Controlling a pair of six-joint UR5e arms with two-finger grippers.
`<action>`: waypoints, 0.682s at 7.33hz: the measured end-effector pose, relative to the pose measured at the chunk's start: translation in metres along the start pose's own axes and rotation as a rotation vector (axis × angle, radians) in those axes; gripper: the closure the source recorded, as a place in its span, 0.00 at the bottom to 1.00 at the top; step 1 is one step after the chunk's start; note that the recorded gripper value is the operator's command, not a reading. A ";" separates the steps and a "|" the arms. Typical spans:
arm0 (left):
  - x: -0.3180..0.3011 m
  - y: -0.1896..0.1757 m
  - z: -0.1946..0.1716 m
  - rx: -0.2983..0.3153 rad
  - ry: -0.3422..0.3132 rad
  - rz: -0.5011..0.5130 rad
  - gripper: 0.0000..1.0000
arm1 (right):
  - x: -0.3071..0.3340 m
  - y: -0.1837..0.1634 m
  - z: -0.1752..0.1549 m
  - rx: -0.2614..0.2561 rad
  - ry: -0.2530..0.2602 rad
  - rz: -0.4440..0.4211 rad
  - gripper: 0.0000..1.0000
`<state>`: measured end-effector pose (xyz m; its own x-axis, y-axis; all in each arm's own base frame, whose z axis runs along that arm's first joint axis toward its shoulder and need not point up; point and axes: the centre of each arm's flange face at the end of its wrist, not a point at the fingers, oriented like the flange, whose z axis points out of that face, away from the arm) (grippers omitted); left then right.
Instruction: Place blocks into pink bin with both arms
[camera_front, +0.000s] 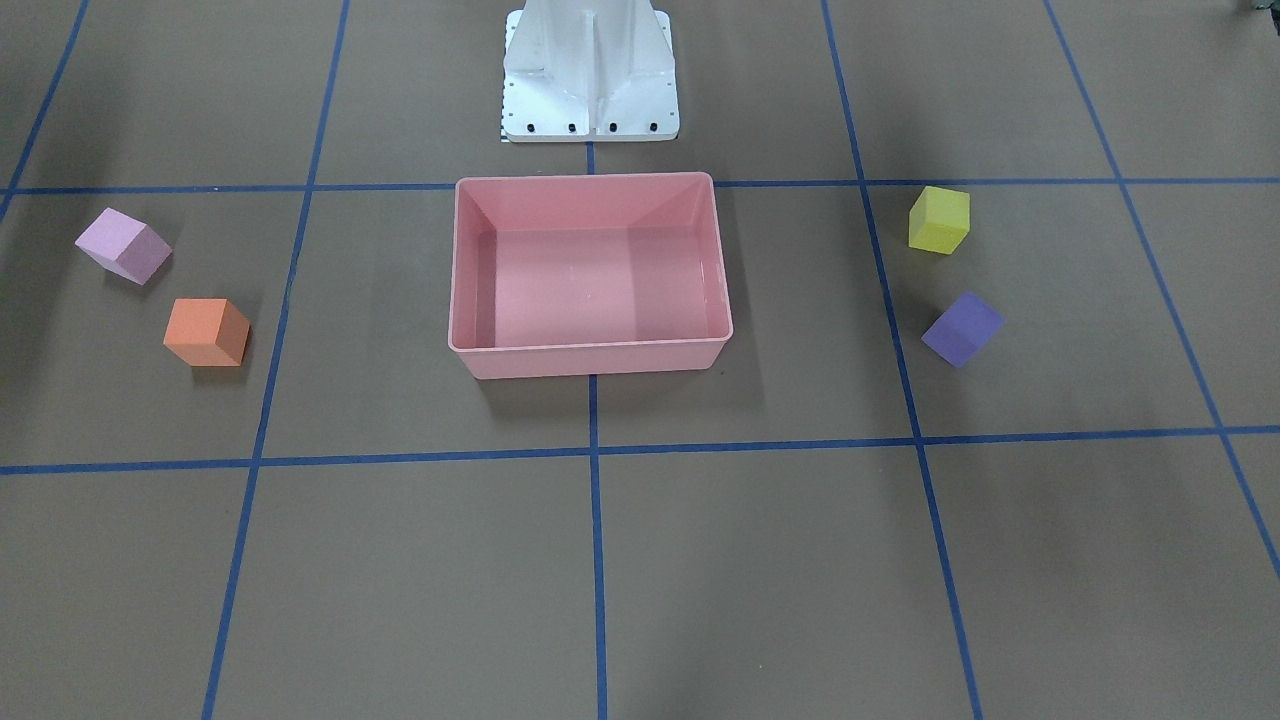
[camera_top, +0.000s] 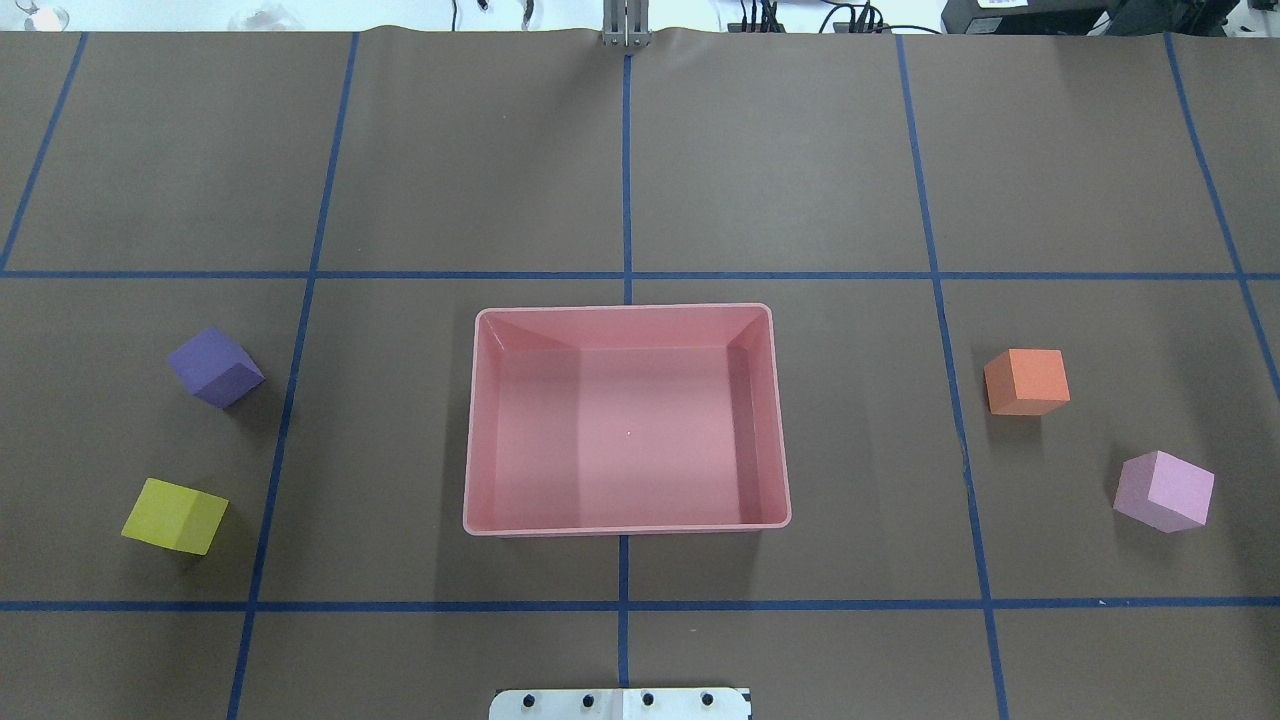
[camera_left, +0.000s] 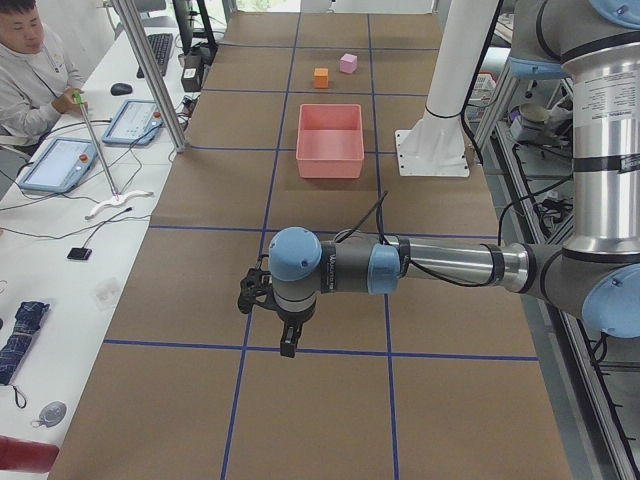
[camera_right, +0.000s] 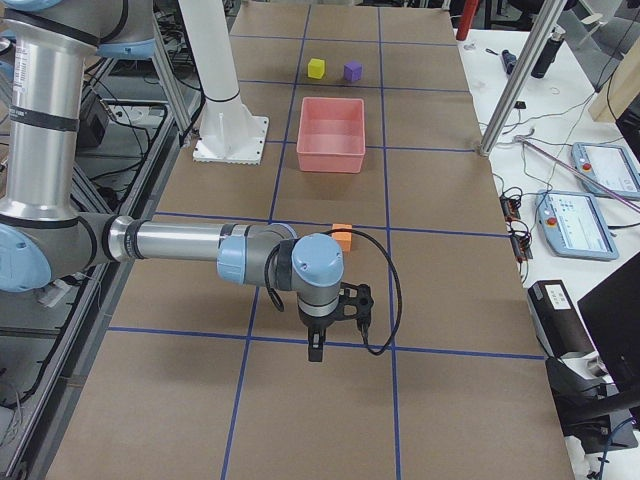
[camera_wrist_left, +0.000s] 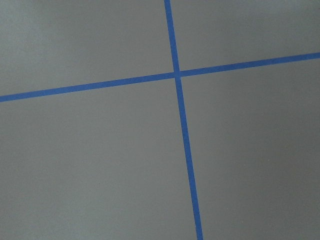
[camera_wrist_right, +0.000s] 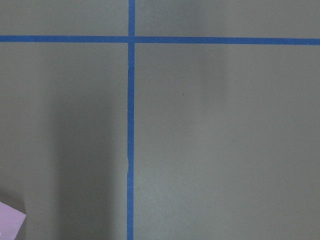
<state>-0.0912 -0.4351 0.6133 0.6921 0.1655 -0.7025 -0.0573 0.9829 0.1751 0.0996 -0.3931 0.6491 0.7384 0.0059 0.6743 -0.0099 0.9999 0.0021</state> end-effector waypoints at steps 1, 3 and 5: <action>0.004 -0.002 -0.003 0.011 0.000 0.013 0.00 | 0.000 0.000 0.000 0.000 0.000 0.000 0.00; 0.013 -0.018 -0.005 0.060 -0.001 0.079 0.00 | 0.000 0.000 0.000 0.000 -0.001 0.001 0.00; 0.028 -0.039 0.003 0.089 0.005 0.153 0.00 | 0.000 0.000 0.000 0.000 -0.001 0.000 0.00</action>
<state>-0.0672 -0.4694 0.5886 0.6763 0.3133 -0.6667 -0.0973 0.9351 0.3407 0.0994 -0.3932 0.6489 0.7374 0.0060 0.6754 -0.0101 0.9999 0.0022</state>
